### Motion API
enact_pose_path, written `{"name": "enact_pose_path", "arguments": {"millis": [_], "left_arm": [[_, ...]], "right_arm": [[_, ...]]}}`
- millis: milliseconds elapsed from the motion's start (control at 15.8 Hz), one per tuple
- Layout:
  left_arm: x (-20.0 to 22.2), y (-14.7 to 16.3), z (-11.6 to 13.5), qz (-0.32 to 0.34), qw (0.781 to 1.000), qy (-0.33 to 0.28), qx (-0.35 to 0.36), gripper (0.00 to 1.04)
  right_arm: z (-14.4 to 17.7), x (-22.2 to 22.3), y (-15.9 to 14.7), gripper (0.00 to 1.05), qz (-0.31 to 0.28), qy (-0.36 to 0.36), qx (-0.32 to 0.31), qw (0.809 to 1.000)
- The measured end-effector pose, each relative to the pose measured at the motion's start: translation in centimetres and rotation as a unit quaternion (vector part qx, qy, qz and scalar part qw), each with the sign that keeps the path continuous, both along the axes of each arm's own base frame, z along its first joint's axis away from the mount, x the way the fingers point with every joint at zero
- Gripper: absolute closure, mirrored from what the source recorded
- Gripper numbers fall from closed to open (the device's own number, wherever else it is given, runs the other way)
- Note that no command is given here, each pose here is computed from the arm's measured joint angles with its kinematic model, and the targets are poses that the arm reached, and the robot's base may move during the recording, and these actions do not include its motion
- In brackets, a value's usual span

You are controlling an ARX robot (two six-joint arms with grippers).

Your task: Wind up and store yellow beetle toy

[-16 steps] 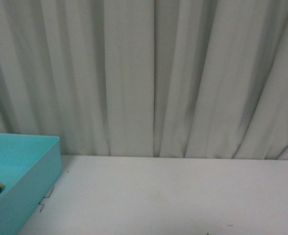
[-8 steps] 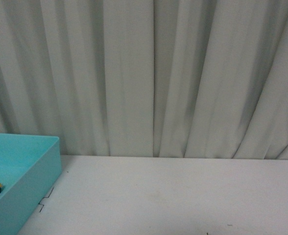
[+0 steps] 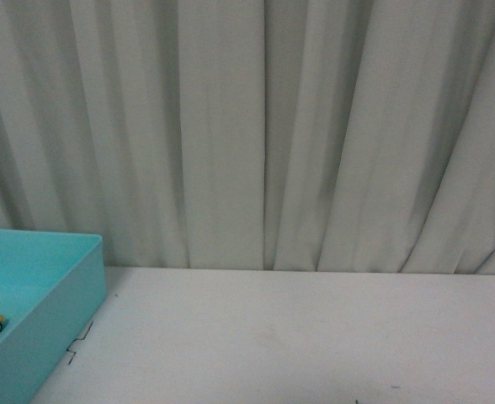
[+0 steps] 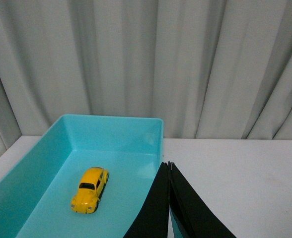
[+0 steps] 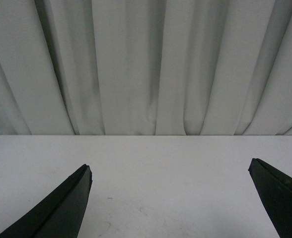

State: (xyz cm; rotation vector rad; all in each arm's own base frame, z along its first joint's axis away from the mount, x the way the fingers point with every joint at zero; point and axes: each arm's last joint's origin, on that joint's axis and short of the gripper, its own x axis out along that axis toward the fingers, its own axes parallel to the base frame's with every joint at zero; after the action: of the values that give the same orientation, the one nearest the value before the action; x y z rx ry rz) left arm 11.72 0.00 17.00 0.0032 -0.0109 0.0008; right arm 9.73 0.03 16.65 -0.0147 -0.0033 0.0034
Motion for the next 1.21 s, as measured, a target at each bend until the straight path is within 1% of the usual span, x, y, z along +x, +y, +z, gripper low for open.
{"name": "enact_pose_path", "arguments": {"millis": [635,698,762,889,952,1206], "left_arm": [[-0.9,0.0,-0.1,0.000,1.000,0.000,0.000,1.03],[-2.0,0.0,-0.1,0.001,1.000,-0.003,0.000,1.03],[-2.0,0.0,-0.4,0.001,1.000,0.008,0.000,1.03],[-2.0,0.0,-0.4,0.000,1.000,0.006,0.000,1.03],[-2.0,0.0,-0.4,0.000,1.000,0.005,-0.001,1.01],[-2.0,0.0,-0.4,0.000,1.000,0.005,-0.001,0.54]], "right_arm": [[0.0,0.0,0.0,0.07,0.000,0.000,0.000,1.000],[0.0,0.0,0.0,0.07,0.000,0.000,0.000,1.000],[0.0,0.0,0.0,0.07,0.000,0.000,0.000,1.000],[0.0,0.0,0.0,0.07,0.000,0.000,0.000,1.000],[0.0,0.0,0.0,0.07,0.000,0.000,0.000,1.000],[0.0,0.0,0.0,0.07,0.000,0.000,0.000,1.000]]}}
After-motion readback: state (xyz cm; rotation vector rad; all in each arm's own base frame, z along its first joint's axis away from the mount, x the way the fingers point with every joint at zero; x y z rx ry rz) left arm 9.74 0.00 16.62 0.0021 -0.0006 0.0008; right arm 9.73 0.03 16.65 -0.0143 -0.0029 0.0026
